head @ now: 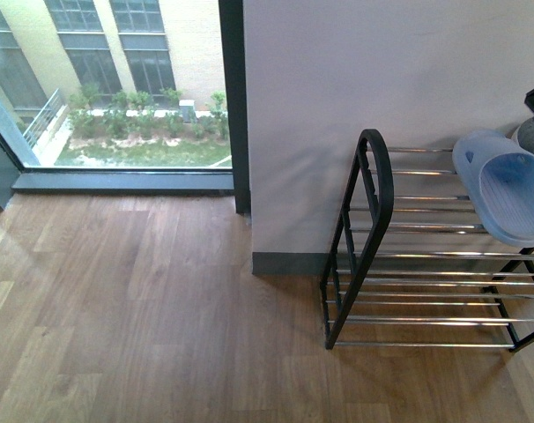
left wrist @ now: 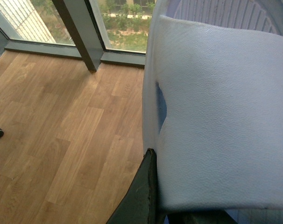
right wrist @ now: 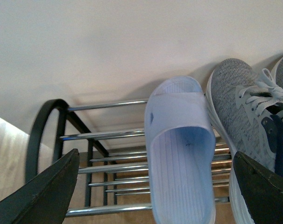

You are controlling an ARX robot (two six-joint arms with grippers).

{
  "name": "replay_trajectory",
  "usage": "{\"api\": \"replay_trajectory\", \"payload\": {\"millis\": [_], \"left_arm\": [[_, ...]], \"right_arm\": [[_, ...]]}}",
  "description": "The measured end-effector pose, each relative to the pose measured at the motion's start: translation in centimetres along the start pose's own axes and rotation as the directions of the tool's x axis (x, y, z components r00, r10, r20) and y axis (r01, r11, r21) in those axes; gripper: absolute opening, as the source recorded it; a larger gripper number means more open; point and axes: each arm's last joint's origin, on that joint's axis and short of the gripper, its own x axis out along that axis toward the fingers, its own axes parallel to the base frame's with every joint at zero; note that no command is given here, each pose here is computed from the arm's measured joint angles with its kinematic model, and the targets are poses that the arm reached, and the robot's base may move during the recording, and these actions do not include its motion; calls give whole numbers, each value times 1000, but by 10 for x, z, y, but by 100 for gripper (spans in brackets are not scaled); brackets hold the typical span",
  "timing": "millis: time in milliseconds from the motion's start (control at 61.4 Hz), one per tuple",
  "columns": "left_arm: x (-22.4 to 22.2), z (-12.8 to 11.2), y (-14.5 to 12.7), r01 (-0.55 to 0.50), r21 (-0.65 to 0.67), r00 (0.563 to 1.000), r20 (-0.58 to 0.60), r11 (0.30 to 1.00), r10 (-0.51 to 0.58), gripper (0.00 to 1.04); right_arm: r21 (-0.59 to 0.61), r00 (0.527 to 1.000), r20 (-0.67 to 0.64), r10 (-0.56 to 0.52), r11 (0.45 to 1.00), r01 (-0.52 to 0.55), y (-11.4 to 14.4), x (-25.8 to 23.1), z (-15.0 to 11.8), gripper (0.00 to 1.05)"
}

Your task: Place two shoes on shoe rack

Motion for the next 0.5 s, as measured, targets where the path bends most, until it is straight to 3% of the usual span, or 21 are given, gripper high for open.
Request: {"api": "replay_trajectory", "payload": {"millis": [358, 505], "left_arm": [[0, 0, 0, 0, 0, 1000, 0, 1000, 0, 2], [0, 0, 0, 0, 0, 1000, 0, 1000, 0, 2]], "right_arm": [[52, 992, 88, 90, 994, -95, -10, -121, -2, 95], [79, 988, 155, 23, 996, -36, -23, -167, -13, 95]]}}
